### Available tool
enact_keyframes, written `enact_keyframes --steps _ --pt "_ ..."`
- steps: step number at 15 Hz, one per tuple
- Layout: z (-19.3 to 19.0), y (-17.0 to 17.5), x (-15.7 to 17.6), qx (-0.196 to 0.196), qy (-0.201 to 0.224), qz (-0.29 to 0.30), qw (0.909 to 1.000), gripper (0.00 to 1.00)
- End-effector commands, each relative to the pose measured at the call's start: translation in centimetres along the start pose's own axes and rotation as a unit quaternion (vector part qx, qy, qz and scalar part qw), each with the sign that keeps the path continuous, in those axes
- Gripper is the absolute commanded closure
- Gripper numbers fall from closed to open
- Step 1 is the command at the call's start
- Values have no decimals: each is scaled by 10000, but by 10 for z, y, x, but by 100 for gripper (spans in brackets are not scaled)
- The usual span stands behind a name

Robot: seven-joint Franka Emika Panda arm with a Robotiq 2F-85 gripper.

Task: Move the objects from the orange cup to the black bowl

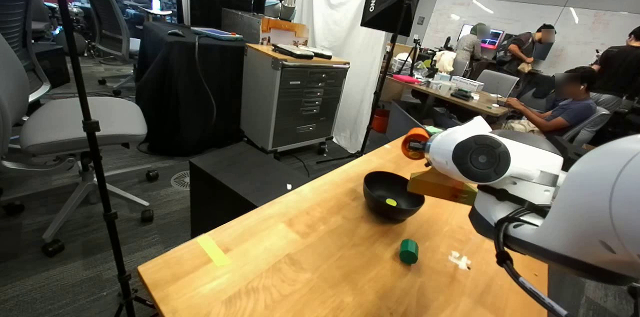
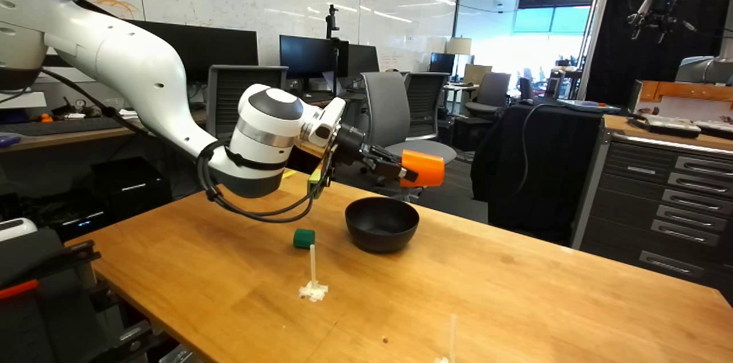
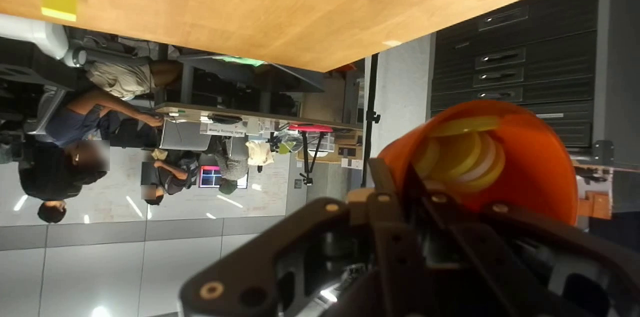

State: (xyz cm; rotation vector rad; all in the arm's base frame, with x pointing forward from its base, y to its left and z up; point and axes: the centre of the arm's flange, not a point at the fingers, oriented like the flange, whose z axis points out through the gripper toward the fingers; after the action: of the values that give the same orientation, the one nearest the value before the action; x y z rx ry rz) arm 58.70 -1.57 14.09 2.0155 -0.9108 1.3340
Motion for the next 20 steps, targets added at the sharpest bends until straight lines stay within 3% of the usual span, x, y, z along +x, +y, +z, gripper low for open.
enact_keyframes --steps 1,9,20 --pt "7 -11 -30 -45 135 -1 9999 94" --pt "3 -18 -51 -46 177 -134 9997 94" --pt "0 -27 -66 -94 539 -169 9984 94"
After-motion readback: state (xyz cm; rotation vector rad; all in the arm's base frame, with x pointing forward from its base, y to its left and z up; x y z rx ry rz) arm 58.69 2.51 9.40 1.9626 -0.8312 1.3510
